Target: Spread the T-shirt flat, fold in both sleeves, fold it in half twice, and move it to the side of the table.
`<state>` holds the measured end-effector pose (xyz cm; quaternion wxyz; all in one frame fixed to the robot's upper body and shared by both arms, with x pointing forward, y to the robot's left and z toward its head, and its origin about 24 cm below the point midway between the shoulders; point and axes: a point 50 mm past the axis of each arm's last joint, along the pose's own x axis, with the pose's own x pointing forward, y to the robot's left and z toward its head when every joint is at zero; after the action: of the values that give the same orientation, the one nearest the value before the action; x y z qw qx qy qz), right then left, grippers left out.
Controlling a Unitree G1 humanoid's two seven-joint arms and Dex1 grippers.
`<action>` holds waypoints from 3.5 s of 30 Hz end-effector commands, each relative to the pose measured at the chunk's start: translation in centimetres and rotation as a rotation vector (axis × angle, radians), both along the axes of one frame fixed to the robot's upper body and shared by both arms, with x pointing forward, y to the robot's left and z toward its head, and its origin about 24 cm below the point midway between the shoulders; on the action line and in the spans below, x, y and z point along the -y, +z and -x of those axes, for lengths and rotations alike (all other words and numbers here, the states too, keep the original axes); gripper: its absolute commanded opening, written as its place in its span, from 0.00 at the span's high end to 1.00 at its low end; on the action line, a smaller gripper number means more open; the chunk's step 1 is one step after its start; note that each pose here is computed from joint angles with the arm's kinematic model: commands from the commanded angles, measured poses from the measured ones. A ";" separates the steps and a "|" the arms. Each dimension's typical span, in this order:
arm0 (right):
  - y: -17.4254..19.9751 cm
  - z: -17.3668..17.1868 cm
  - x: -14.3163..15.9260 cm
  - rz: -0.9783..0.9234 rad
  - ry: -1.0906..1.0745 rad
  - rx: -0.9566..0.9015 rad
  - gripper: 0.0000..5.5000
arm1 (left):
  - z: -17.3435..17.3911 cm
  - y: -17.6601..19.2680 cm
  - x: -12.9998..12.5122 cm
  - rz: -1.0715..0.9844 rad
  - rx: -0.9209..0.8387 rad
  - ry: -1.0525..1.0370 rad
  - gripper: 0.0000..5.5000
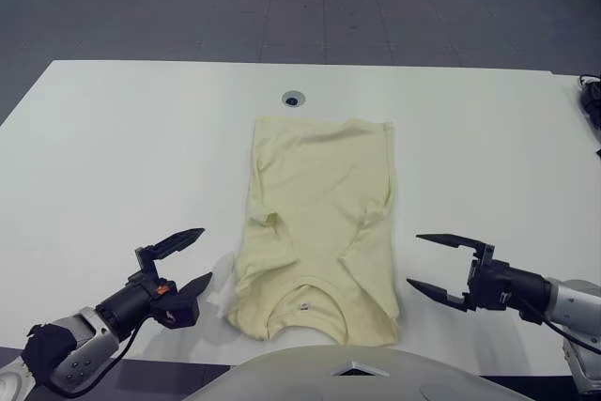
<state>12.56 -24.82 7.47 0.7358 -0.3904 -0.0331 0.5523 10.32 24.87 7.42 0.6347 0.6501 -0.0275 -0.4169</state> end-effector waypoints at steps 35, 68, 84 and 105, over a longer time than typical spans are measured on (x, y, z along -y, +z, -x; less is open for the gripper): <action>-3.9 0.7 -3.1 0.139 0.417 0.111 0.70 | 1.3 -4.3 3.3 -0.061 -0.247 -0.300 0.15; 0.6 0.2 -2.1 -0.231 0.127 -0.867 1.00 | 3.3 -0.4 2.7 0.275 -0.738 0.020 1.00; 4.3 0.4 -1.0 -0.412 0.143 -0.976 1.00 | 2.0 6.7 1.6 0.378 -0.986 0.002 1.00; 4.6 -17.2 -2.1 -0.360 -0.143 -0.411 1.00 | -17.8 7.7 3.6 0.468 -0.444 0.029 1.00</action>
<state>28.80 -22.98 12.20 0.8189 -0.1210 0.0526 0.5585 27.19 21.47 15.36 0.7591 0.3772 0.0304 -0.5296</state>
